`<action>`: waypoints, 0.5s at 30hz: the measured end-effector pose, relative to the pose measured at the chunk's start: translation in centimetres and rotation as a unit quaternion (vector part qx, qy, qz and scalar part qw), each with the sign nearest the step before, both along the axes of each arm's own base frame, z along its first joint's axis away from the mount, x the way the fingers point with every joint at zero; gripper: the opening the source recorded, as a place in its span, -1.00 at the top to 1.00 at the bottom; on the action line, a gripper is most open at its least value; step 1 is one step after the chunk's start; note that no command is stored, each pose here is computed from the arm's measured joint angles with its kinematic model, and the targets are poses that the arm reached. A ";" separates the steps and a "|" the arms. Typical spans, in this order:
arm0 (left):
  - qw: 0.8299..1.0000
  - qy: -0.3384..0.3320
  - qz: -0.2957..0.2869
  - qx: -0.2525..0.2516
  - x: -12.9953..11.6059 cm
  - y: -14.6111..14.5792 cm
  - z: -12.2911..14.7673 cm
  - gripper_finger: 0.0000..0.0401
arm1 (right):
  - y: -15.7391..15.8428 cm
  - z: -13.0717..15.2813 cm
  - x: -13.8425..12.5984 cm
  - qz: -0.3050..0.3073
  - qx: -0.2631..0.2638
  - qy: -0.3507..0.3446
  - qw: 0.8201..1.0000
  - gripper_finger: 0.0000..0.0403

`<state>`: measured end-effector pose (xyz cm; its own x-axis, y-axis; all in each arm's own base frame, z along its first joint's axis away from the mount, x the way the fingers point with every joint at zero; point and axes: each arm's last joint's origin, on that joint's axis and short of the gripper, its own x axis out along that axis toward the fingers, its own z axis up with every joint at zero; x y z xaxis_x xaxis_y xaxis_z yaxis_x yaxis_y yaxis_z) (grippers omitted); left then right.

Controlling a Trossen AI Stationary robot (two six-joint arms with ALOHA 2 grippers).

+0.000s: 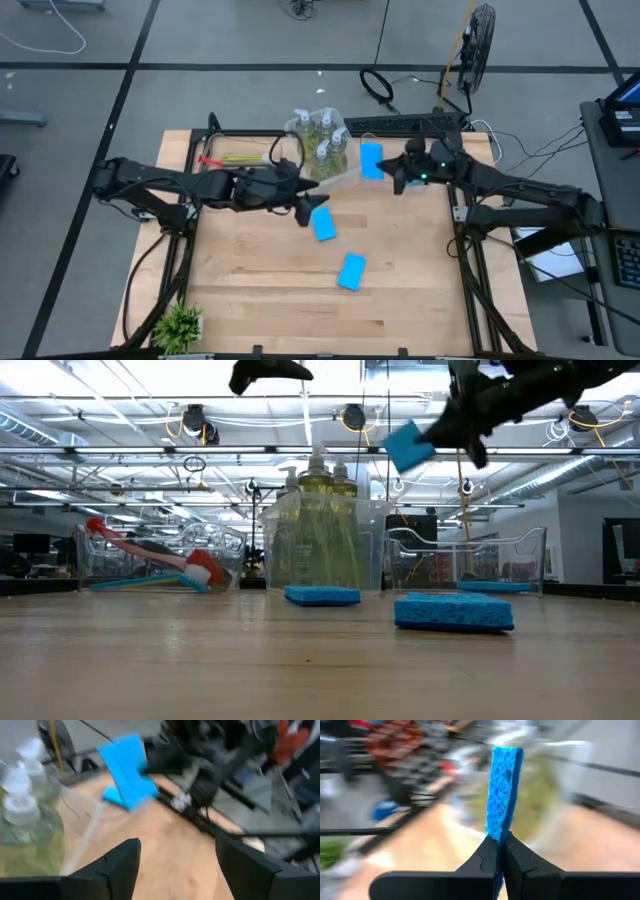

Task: Pick & Place Kitchen Sink Supplies
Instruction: Put the blue sponge into the right transparent bin

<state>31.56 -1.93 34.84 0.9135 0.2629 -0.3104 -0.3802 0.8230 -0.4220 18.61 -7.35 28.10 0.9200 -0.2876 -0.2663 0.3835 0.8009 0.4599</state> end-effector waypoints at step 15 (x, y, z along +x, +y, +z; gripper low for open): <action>0.994 0.098 -0.057 -0.002 -1.3 -0.9 -1.3 -0.40 | -4.9 -3.1 -4.7 -0.173 -0.003 0.206 0.963 1.00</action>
<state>30.25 -2.84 33.56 0.8596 0.1595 -0.4853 -0.3595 0.8639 -0.3527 13.89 -12.25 25.00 0.5854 -0.5599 -0.5864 0.7767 0.5947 0.2076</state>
